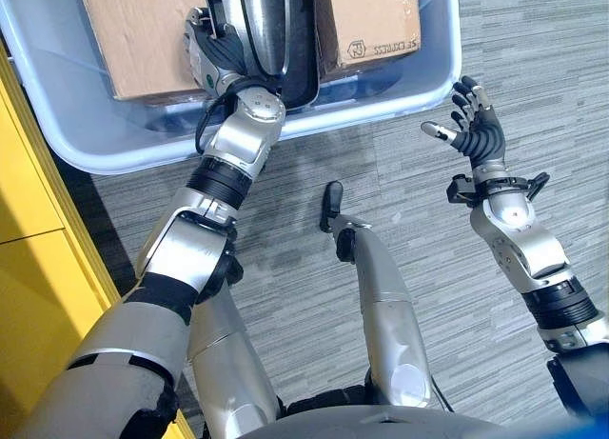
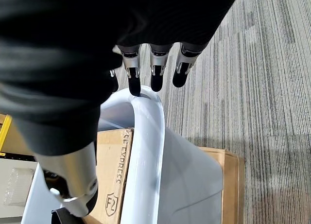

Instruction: Move parts from the plastic box to the shelf.

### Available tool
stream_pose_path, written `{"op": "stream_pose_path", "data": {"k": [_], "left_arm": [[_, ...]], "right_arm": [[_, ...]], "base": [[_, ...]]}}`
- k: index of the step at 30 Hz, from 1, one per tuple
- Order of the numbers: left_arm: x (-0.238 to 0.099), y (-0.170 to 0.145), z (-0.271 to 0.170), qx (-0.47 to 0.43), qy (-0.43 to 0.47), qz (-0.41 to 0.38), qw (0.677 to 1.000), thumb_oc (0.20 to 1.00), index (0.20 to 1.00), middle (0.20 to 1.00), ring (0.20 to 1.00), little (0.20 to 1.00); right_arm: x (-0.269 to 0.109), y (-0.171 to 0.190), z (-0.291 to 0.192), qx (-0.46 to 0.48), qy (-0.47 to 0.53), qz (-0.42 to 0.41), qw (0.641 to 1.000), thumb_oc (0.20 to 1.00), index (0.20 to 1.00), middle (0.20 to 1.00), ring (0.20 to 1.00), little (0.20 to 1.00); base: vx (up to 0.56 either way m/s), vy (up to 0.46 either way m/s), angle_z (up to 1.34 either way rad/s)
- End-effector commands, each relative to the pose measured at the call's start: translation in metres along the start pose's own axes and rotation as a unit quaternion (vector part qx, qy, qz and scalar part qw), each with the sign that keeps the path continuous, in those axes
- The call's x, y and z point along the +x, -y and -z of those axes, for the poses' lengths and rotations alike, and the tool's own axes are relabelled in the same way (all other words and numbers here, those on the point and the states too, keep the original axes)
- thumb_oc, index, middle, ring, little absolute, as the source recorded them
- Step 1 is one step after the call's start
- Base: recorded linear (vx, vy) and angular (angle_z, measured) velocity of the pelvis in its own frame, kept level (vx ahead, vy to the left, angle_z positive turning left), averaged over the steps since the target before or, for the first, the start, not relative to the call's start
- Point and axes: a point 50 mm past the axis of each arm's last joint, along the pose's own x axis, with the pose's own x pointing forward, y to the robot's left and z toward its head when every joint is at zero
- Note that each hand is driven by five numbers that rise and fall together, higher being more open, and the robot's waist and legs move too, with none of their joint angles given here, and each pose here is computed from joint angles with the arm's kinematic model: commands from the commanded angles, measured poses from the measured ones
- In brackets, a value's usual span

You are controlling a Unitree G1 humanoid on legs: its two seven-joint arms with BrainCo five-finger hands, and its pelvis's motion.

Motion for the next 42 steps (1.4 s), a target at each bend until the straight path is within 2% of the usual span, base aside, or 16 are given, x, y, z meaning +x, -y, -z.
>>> {"op": "stream_pose_path", "data": {"k": [1, 9, 12, 18, 26, 32, 42], "left_arm": [[-0.044, 0.015, 0.097, 0.119, -0.131, 0.069, 0.982, 0.2, 0.2, 0.2, 0.2, 0.2], [-0.045, 0.018, 0.089, 0.117, -0.132, 0.052, 0.983, 0.2, 0.2, 0.2, 0.2, 0.2], [-0.043, 0.02, 0.078, 0.105, -0.095, 0.047, 0.989, 0.2, 0.2, 0.2, 0.2, 0.2], [-0.036, 0.015, 0.038, 0.009, 0.022, 0.01, 1.0, 0.2, 0.2, 0.2, 0.2, 0.2], [-0.019, -0.026, 0.012, -0.087, 0.132, -0.085, 0.984, 0.2, 0.2, 0.2, 0.2, 0.2], [-0.002, -0.067, -0.011, -0.127, 0.22, -0.149, 0.956, 0.2, 0.2, 0.2, 0.2, 0.2], [0.015, -0.107, -0.035, -0.152, 0.271, -0.22, 0.925, 0.2, 0.2, 0.2, 0.2, 0.2]], "right_arm": [[0.003, 0.014, -0.03, 0.018, 0.067, 0.031, 0.997, 1.0, 1.0, 1.0, 1.0, 1.0], [0.004, 0.014, -0.028, 0.035, 0.062, 0.037, 0.997, 1.0, 1.0, 1.0, 1.0, 1.0], [0.003, 0.013, -0.027, 0.038, 0.06, 0.036, 0.997, 1.0, 1.0, 1.0, 1.0, 1.0], [-0.001, 0.01, -0.021, 0.04, 0.052, 0.027, 0.997, 1.0, 1.0, 1.0, 1.0, 1.0], [-0.013, 0.011, -0.014, 0.021, 0.066, 0.023, 0.997, 1.0, 1.0, 1.0, 1.0, 1.0], [-0.022, 0.017, -0.008, 0.011, 0.055, 0.014, 0.998, 1.0, 1.0, 1.0, 1.0, 1.0], [-0.041, 0.025, 0.004, -0.006, 0.052, 0.0, 0.999, 1.0, 1.0, 1.0, 1.0, 1.0]], "base": [[0.0, 0.0, 0.0], [0.0, 0.0, 0.0], [0.0, 0.0, 0.0], [-0.01, 0.017, -0.02], [-0.02, 0.04, -0.03], [-0.01, 0.078, 0.04], [0.02, 0.066, -0.05]]}}
